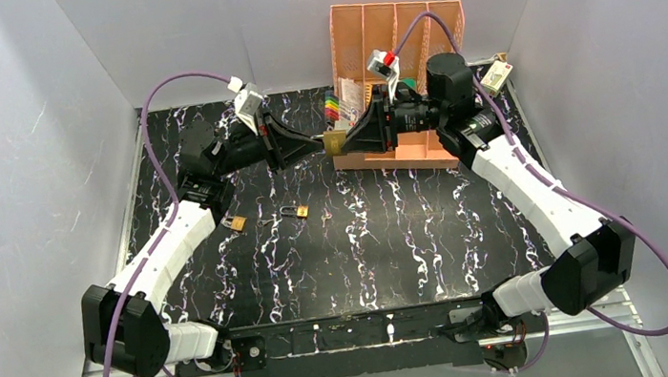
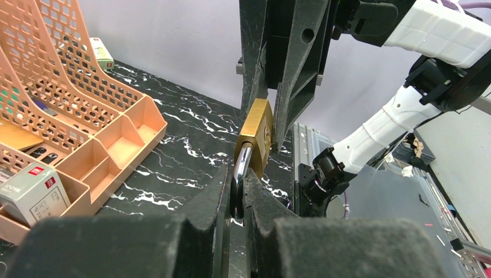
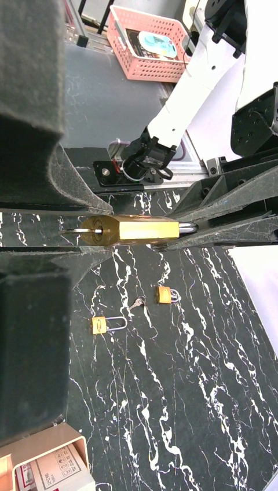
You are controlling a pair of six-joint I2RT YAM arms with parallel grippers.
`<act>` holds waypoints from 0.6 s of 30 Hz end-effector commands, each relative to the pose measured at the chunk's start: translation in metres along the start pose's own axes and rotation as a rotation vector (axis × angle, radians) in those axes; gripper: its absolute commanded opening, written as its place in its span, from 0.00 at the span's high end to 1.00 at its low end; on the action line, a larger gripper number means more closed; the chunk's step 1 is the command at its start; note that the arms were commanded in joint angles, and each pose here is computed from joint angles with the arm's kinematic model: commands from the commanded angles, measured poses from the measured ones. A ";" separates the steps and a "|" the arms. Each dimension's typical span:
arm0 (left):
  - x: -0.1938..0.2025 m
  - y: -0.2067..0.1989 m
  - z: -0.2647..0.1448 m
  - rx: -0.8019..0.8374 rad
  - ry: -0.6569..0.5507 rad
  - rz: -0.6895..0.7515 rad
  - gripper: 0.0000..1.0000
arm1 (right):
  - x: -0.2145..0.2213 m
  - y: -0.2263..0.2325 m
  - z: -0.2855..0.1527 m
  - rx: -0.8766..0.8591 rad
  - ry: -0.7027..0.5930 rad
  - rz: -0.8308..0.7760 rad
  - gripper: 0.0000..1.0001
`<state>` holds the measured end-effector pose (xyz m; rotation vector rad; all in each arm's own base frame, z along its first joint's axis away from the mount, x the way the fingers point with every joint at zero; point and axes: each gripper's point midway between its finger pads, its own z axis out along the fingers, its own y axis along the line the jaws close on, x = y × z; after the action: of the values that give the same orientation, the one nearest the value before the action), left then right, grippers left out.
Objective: Lock with the key
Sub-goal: Lock the lock.
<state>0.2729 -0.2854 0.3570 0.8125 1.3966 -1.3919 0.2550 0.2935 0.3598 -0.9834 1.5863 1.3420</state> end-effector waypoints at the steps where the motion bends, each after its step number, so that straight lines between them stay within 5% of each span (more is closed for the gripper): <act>1: -0.006 -0.018 -0.001 0.040 0.005 0.065 1.00 | -0.035 -0.002 0.000 0.036 -0.064 -0.119 1.00; 18: 0.009 -0.021 -0.006 0.048 0.050 0.032 1.00 | -0.067 0.015 -0.001 -0.012 -0.083 -0.173 1.00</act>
<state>0.2753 -0.2803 0.3570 0.7907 1.4093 -1.3421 0.2598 0.2981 0.3706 -1.0215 1.6033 1.3445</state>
